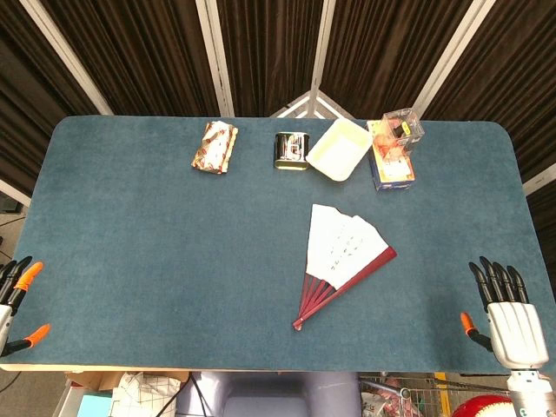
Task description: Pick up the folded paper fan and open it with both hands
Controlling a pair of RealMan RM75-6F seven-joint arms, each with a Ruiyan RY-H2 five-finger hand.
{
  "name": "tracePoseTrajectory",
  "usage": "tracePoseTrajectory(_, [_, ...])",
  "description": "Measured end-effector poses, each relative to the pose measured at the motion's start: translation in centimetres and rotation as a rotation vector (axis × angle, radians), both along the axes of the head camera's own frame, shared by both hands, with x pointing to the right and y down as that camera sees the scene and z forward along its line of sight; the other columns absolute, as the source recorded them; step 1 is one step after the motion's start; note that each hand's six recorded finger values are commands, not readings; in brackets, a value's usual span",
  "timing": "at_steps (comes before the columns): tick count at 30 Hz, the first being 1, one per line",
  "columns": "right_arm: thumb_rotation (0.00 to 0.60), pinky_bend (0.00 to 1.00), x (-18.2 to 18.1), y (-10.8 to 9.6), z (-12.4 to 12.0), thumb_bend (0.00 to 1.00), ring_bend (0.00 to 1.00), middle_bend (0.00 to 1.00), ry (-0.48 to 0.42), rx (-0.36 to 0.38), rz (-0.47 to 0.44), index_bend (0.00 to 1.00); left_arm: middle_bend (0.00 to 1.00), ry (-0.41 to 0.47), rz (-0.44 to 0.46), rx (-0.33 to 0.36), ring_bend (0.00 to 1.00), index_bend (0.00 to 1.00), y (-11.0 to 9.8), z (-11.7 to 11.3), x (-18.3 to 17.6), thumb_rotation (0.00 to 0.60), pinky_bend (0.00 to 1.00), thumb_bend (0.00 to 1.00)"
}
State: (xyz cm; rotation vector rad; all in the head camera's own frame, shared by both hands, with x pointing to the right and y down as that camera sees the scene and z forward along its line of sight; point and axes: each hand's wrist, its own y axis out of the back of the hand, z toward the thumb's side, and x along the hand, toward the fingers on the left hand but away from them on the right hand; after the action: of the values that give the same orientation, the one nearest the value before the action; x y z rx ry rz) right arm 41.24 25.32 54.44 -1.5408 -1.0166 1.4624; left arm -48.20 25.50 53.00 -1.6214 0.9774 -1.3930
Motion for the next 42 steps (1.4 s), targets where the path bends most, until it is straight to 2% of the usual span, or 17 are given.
tracePoseTrajectory(14, [0.600,0.00,-0.5,-0.1,-0.1,0.36,0.00,0.00,-0.021,-0.001,-0.025,0.00,0.00,0.001,0.001,0.001,0.00,0.00,0.0,-0.1,0.0,0.600,0.00,0.05])
tracePoseTrajectory(20, [0.600,0.00,-2.0,-0.7,0.1,0.36,0.00,0.00,-0.084,0.015,-0.102,0.00,0.00,0.003,0.005,-0.003,0.00,0.00,-0.1,0.1,0.2,0.600,0.00,0.05])
tracePoseTrajectory(24, [0.600,0.00,-3.7,-1.3,0.6,0.36,0.00,0.01,-0.142,0.027,-0.202,0.12,0.00,0.005,0.001,-0.001,0.00,0.00,-0.1,0.1,0.1,0.600,0.00,0.05])
tracePoseTrajectory(28, [0.600,0.00,-5.7,-1.6,2.2,0.36,0.00,0.06,-0.199,0.006,-0.346,0.24,0.00,0.002,0.008,0.002,0.00,0.00,-0.1,0.1,0.3,0.600,0.00,0.05])
tracePoseTrajectory(32, [0.600,0.00,-8.3,-1.9,4.3,0.36,0.00,0.10,-0.256,-0.011,-0.469,0.31,0.00,-0.006,0.012,0.001,0.00,0.00,-0.1,0.2,0.4,0.600,0.00,0.05])
tracePoseTrajectory(36, [0.600,0.00,-11.0,-1.4,6.5,0.36,0.01,0.13,-0.323,-0.030,-0.525,0.37,0.00,-0.008,0.010,0.001,0.00,0.00,-0.1,0.3,0.4,0.600,0.00,0.05])
tracePoseTrajectory(42, [0.600,0.00,-14.6,-0.4,9.5,0.36,0.01,0.14,-0.384,-0.055,-0.576,0.41,0.00,-0.010,0.008,-0.005,0.00,0.00,-0.1,0.4,0.4,0.600,0.00,0.05])
